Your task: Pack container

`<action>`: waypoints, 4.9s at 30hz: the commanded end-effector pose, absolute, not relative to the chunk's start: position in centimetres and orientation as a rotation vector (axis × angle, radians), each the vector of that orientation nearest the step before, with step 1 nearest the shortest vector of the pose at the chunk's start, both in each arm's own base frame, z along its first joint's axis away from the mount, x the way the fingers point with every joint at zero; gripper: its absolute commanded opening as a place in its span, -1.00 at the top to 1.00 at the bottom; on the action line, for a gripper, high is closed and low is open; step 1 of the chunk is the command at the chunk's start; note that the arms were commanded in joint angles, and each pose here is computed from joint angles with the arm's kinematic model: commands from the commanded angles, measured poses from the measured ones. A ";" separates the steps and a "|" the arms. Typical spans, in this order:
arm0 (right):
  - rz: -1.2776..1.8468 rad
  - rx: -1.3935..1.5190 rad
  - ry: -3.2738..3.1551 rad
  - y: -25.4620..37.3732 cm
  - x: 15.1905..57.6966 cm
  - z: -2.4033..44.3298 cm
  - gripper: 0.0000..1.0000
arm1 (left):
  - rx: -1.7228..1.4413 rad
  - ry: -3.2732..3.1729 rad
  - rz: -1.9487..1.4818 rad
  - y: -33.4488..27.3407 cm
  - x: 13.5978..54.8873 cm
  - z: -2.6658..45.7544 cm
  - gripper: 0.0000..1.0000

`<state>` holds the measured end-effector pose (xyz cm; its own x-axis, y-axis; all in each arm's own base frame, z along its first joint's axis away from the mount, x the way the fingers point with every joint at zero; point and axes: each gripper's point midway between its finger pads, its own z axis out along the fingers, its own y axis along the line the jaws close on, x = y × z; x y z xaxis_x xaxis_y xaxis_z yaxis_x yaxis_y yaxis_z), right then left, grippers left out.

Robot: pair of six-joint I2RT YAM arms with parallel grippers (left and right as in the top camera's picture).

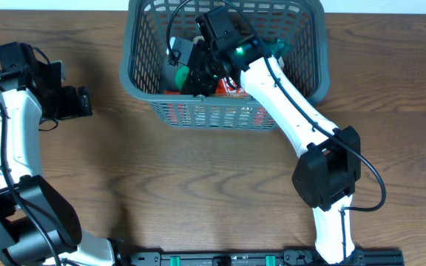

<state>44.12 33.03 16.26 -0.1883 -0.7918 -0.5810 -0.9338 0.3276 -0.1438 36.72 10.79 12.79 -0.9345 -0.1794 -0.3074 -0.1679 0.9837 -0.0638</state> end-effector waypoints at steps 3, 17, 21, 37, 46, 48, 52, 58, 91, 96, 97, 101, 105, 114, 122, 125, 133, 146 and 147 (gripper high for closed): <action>0.314 -1.492 2.006 33.2 44.3 17.5 -0.94 | -0.242 2.816 -0.067 10.6 36.8 12.8 -0.97; 0.179 -0.943 1.930 30.2 51.8 30.2 -0.98 | -0.242 2.816 -0.067 10.6 36.8 12.8 -0.97; 0.082 -0.626 1.924 24.7 53.9 36.8 -0.99 | -0.242 2.816 -0.067 10.6 36.8 12.8 -0.97; -0.265 0.358 2.029 -5.8 51.8 42.3 -0.98 | -0.237 2.790 -0.057 10.8 37.4 13.0 -0.97; -0.271 0.647 2.259 -11.6 45.6 37.3 -0.98 | -0.224 2.712 -0.028 10.8 37.4 15.7 -0.97; -0.282 0.626 2.257 -11.6 44.8 38.0 -0.98 | -0.223 2.660 -0.011 10.7 37.3 17.6 -0.97; -0.284 0.615 2.254 -11.2 41.8 39.9 -0.99 | -0.223 2.546 0.013 10.0 36.3 21.9 -0.97; -0.235 0.569 2.305 -9.1 38.1 41.0 -0.99 | -0.073 2.386 0.019 5.9 34.7 27.9 -0.96; -0.178 0.346 2.462 -0.1 29.1 28.6 -0.98 | 0.413 2.257 -0.043 -4.0 27.7 27.6 -0.97; -0.128 0.307 2.457 0.2 27.0 23.4 -0.99 | 0.475 2.261 -0.055 -5.0 26.8 27.0 -0.97; -0.130 0.293 2.454 0.2 26.7 22.5 -0.98 | 0.485 2.257 -0.053 -5.0 26.6 27.0 -0.97; -0.120 0.214 2.446 0.3 25.6 20.0 -0.99 | 0.442 2.245 0.055 -3.5 25.9 26.4 -0.97; -0.100 0.196 2.461 0.5 24.6 17.9 -0.98 | 0.428 2.195 0.067 -3.2 25.0 26.2 -0.97; -0.086 0.159 2.517 0.9 23.8 14.2 -0.99 | 0.362 2.129 0.049 -3.1 24.1 25.3 -0.97; -0.095 0.159 2.540 0.8 23.4 13.7 -0.98 | 0.345 2.126 0.070 -2.7 24.0 25.1 -0.97; -0.096 0.158 2.541 0.8 23.4 13.7 -0.98 | 0.348 2.129 0.067 -2.7 24.1 25.0 -0.97; -0.096 0.158 2.541 0.8 23.4 13.7 -0.98 | 0.348 2.130 0.067 -2.7 24.1 25.0 -0.97; -0.077 0.172 2.456 0.5 23.0 15.6 -0.98 | 0.348 2.130 0.067 -2.7 24.1 25.0 -0.97; -0.068 0.175 2.436 0.5 22.7 16.0 -0.99 | 0.348 2.130 0.067 -2.7 24.1 25.0 -0.97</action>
<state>23.24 0.55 14.74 -0.7936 0.1132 -0.5978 0.1529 0.9881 -0.0158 24.01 -2.81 24.97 -0.5122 0.2834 -0.8107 0.2332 0.9544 0.1863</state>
